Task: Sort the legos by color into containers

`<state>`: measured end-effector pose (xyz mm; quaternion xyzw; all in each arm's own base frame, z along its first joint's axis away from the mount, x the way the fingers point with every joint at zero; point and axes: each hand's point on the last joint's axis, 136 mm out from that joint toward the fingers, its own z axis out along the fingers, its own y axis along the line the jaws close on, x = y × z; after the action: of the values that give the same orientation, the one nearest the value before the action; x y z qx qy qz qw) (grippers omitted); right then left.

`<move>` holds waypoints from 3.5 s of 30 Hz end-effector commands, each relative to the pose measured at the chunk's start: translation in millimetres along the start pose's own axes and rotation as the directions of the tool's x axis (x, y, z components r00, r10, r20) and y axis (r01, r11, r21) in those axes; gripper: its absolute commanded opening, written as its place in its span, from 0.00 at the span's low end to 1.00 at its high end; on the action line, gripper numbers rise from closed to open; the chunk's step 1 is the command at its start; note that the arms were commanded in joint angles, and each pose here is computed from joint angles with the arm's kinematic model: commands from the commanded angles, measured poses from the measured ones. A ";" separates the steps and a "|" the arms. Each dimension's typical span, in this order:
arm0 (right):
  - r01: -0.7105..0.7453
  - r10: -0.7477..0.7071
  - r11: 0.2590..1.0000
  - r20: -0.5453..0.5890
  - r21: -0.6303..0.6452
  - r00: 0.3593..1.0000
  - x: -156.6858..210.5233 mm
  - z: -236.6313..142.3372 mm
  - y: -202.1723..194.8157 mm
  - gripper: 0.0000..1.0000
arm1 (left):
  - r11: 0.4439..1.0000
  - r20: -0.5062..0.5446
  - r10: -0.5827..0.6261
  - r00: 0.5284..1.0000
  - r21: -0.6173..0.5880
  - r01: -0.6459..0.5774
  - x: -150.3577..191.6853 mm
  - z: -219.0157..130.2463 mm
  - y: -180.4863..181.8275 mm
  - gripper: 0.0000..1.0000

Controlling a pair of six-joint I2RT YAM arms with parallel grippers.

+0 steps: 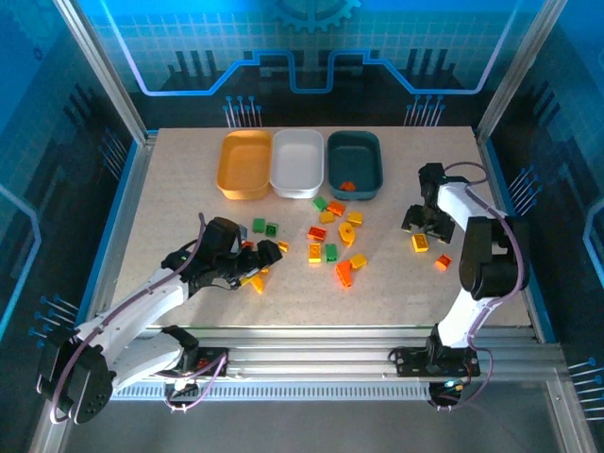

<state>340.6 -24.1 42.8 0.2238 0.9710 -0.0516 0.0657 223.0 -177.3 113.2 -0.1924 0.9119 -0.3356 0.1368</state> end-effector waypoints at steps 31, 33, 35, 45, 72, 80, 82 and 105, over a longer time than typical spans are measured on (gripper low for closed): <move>0.437 -0.359 0.863 0.301 -0.254 0.884 14.1 -86.8 219.1 0.33 | 0.993 0.224 -0.046 0.973 -0.097 0.070 -22.7 -44.2 32.6 0.99; 0.458 -0.363 0.845 0.333 -0.275 0.870 2.9 -91.4 251.4 0.33 | 0.987 0.223 -0.106 0.969 -0.098 0.130 -24.7 -41.5 42.7 0.99; 0.462 -0.357 0.834 0.343 -0.302 0.869 -8.5 -91.0 278.1 0.33 | 0.979 0.193 -0.153 0.969 -0.105 0.176 -21.7 -36.0 50.5 0.99; 0.523 -0.408 0.776 0.350 -0.352 0.843 -39.6 -83.2 358.4 0.41 | 0.971 0.126 -0.164 0.978 -0.157 0.183 -9.6 -34.4 61.3 0.99; 0.517 -0.420 0.767 0.311 -0.381 0.853 74.6 -100.6 213.2 0.65 | 0.822 0.214 0.155 0.964 -0.569 -0.006 -148.0 9.0 33.2 0.67; 0.496 -0.402 0.758 0.294 -0.423 0.867 78.7 -93.4 208.6 0.64 | 0.715 0.017 0.225 0.974 -0.682 -0.153 -176.9 63.0 39.6 0.62; 0.495 -0.396 0.757 0.302 -0.427 0.867 78.5 -94.7 206.0 0.64 | 0.721 -0.010 0.229 0.973 -0.670 -0.177 -175.8 72.0 40.2 0.63; 0.473 -0.351 0.744 0.326 -0.472 0.878 79.8 -105.7 194.2 0.66 | 0.733 -0.142 0.239 0.961 -0.623 -0.275 -159.5 120.5 68.3 0.55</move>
<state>345.4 197.9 109.3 -0.0367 0.9628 0.1704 0.2064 400.4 -123.1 13.7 -0.1089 0.9882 0.0113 0.1075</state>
